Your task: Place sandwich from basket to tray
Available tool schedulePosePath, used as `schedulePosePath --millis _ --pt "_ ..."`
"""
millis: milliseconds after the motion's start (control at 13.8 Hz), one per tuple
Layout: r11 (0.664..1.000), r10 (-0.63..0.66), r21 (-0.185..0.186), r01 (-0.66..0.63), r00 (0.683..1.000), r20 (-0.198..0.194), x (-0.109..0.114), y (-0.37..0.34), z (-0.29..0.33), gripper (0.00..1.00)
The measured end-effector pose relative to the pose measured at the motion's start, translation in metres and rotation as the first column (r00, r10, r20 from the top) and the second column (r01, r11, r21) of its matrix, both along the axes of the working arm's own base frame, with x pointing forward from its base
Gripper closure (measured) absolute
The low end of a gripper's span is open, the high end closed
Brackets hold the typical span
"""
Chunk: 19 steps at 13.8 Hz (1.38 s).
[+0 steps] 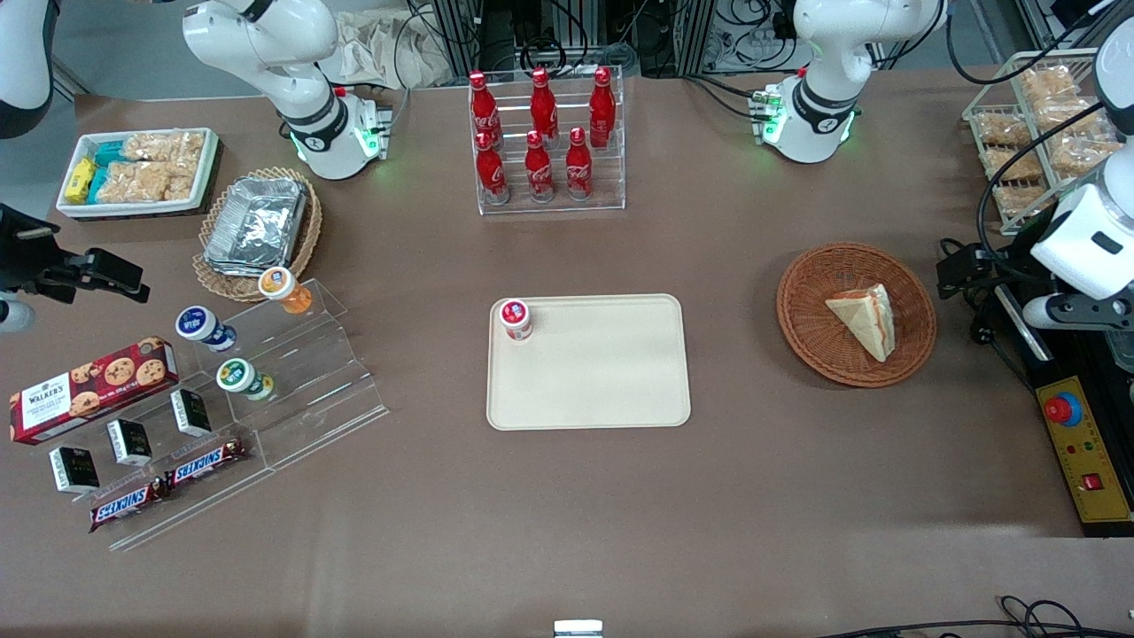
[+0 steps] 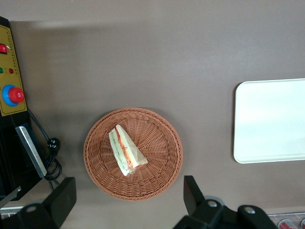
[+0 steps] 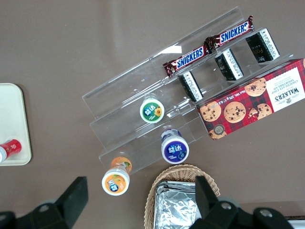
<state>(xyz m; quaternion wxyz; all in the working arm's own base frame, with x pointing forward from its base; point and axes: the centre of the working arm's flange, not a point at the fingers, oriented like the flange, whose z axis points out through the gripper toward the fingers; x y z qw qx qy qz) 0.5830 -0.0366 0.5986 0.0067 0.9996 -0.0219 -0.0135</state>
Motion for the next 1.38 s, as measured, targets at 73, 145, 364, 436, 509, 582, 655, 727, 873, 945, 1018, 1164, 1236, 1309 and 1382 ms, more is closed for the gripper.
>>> schedulePosePath --millis 73,145,364,436,509,582,655,727,873,945,1018,1164,1236,1309,1382 --pt "1.000 0.000 0.000 0.000 1.000 0.000 0.000 0.000 0.000 0.00" --pt "1.000 -0.001 0.000 0.001 1.000 0.000 0.000 0.000 0.000 0.00" --pt "1.000 -0.004 0.000 0.004 1.000 -0.001 0.000 -0.001 0.000 0.00" --pt "1.000 -0.005 0.000 0.005 1.000 -0.001 0.000 -0.002 0.000 0.00" --pt "1.000 -0.005 0.000 0.005 1.000 -0.002 0.000 -0.002 -0.001 0.00" --pt "1.000 -0.005 0.000 0.005 1.000 -0.004 0.000 -0.002 -0.001 0.00" --pt "1.000 -0.005 0.000 0.005 1.000 -0.006 0.000 -0.002 -0.002 0.00" --pt "1.000 -0.005 0.000 0.005 1.000 -0.010 0.001 -0.002 -0.004 0.00" --pt "1.000 -0.007 0.000 0.006 1.000 -0.021 0.002 -0.003 -0.008 0.00" --pt "1.000 -0.007 0.000 0.007 0.999 -0.032 0.001 -0.003 -0.010 0.00" --pt "1.000 -0.009 0.001 0.009 0.999 -0.043 0.001 -0.004 -0.012 0.00" --pt "1.000 -0.010 0.001 0.010 0.998 -0.057 0.000 -0.004 -0.015 0.00" --pt "1.000 -0.010 0.002 0.010 0.998 -0.064 -0.001 -0.004 -0.017 0.00" --pt "1.000 -0.010 0.002 0.010 0.997 -0.070 -0.002 -0.004 -0.019 0.00" --pt "1.000 -0.010 0.003 0.010 0.997 -0.078 -0.004 -0.004 -0.021 0.00"
